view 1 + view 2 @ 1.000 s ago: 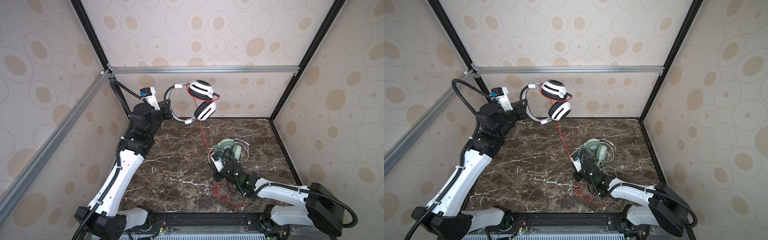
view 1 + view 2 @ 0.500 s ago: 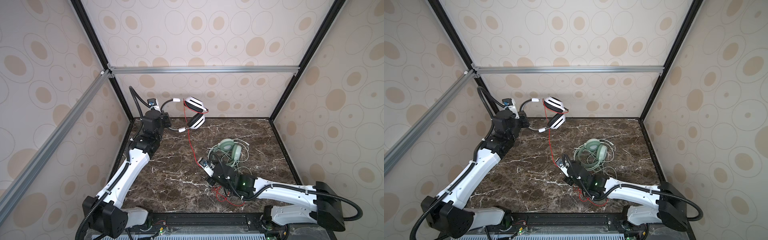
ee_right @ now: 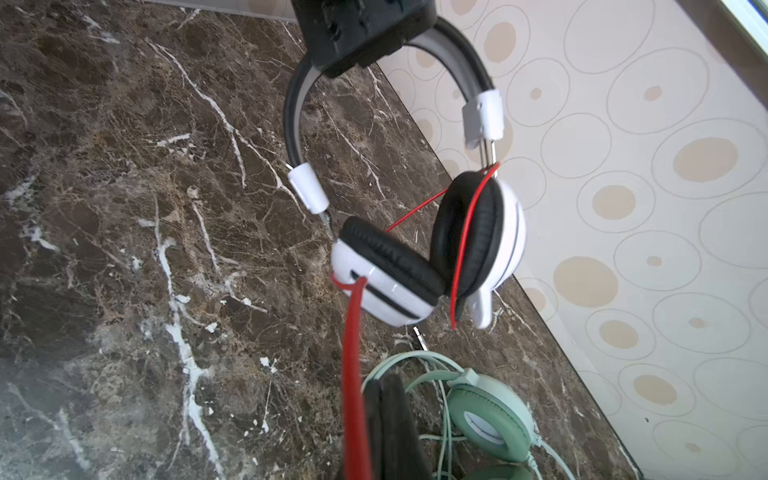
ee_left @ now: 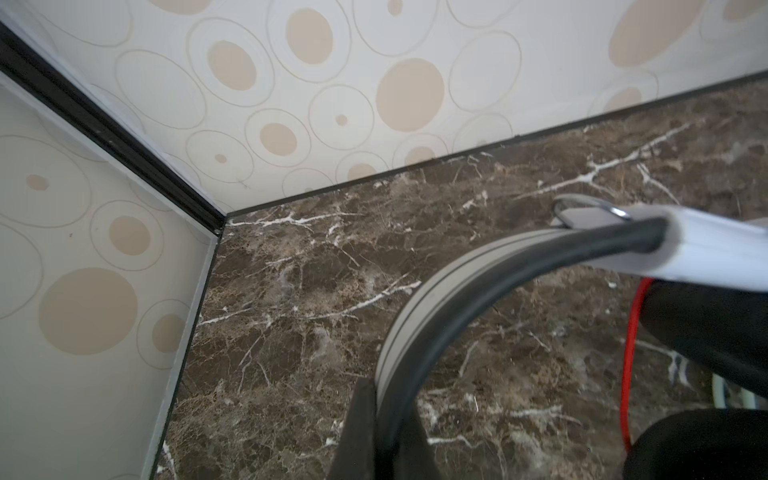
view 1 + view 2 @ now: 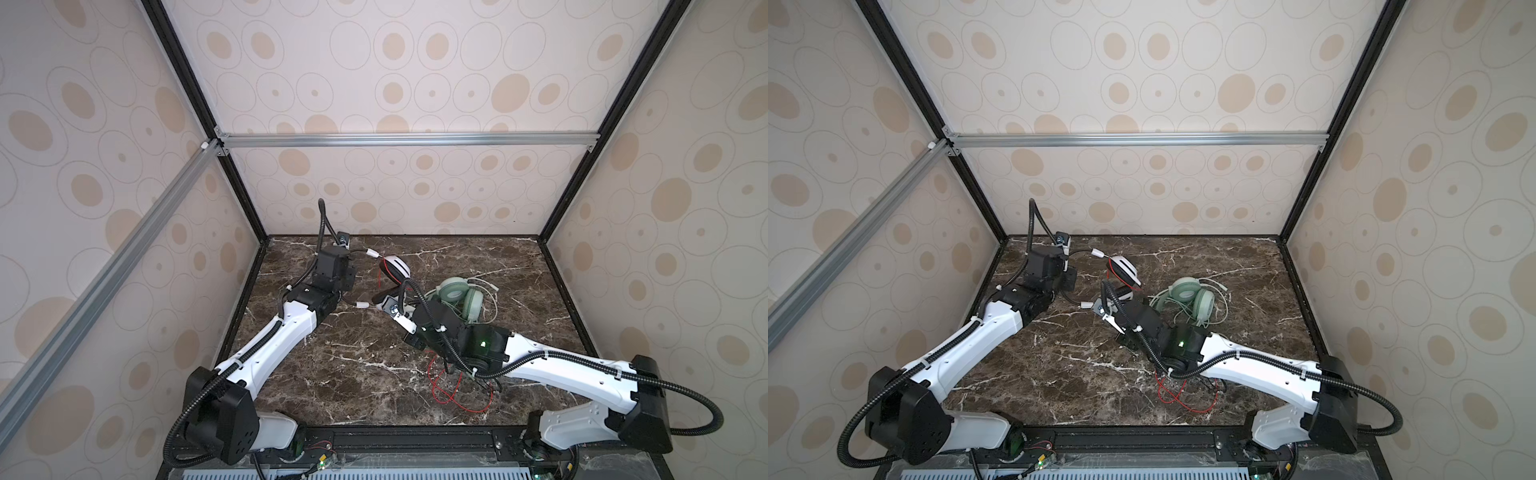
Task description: Wrap the headphones
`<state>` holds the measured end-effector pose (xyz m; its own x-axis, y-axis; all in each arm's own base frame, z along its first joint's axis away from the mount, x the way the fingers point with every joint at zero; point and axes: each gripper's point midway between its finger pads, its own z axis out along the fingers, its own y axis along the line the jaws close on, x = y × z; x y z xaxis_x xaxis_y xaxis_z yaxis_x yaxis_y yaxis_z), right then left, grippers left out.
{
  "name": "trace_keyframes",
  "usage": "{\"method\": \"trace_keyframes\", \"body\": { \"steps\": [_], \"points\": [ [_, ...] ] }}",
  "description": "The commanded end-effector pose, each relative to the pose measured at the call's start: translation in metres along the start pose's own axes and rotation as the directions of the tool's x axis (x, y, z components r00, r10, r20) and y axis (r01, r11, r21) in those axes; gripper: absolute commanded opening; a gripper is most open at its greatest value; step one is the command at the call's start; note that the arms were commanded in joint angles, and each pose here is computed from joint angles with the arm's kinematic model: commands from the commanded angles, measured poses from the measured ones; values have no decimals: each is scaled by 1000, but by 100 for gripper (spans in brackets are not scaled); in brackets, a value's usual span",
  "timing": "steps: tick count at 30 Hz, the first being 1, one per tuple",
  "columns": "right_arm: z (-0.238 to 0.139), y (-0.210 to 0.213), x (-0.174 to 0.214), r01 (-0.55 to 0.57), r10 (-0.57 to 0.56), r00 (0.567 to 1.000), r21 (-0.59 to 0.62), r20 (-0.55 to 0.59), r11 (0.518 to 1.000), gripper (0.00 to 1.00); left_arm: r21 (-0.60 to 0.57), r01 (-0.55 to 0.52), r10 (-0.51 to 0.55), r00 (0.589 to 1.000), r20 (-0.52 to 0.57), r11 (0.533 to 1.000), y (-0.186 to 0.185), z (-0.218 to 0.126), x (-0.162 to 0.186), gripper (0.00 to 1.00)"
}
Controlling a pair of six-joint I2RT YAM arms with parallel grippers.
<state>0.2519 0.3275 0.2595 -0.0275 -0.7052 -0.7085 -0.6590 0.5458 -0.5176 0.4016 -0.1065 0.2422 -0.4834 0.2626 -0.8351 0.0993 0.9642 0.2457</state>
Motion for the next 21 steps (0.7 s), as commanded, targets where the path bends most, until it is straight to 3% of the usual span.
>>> {"method": "trace_keyframes", "body": {
  "steps": [1,5,8,13,21],
  "points": [
    [1,-8,7,73,-73,996,0,-59,997,2,89,-50,41,994,101,995,-10,-27,-25,0],
    [1,-18,3,66,-66,996,-3,-63,998,2,185,-104,84,990,110,977,-26,-41,-18,0],
    [-2,-15,-4,73,-74,997,-38,-31,997,1,180,-72,55,994,97,981,-24,-44,-16,0],
    [-9,5,-21,95,-94,995,-73,21,993,0,199,106,-119,991,55,974,-26,-40,-20,0],
    [-27,36,-36,76,-65,994,-129,86,989,0,363,314,-347,937,28,877,-36,-38,-35,0]
  ]
}}
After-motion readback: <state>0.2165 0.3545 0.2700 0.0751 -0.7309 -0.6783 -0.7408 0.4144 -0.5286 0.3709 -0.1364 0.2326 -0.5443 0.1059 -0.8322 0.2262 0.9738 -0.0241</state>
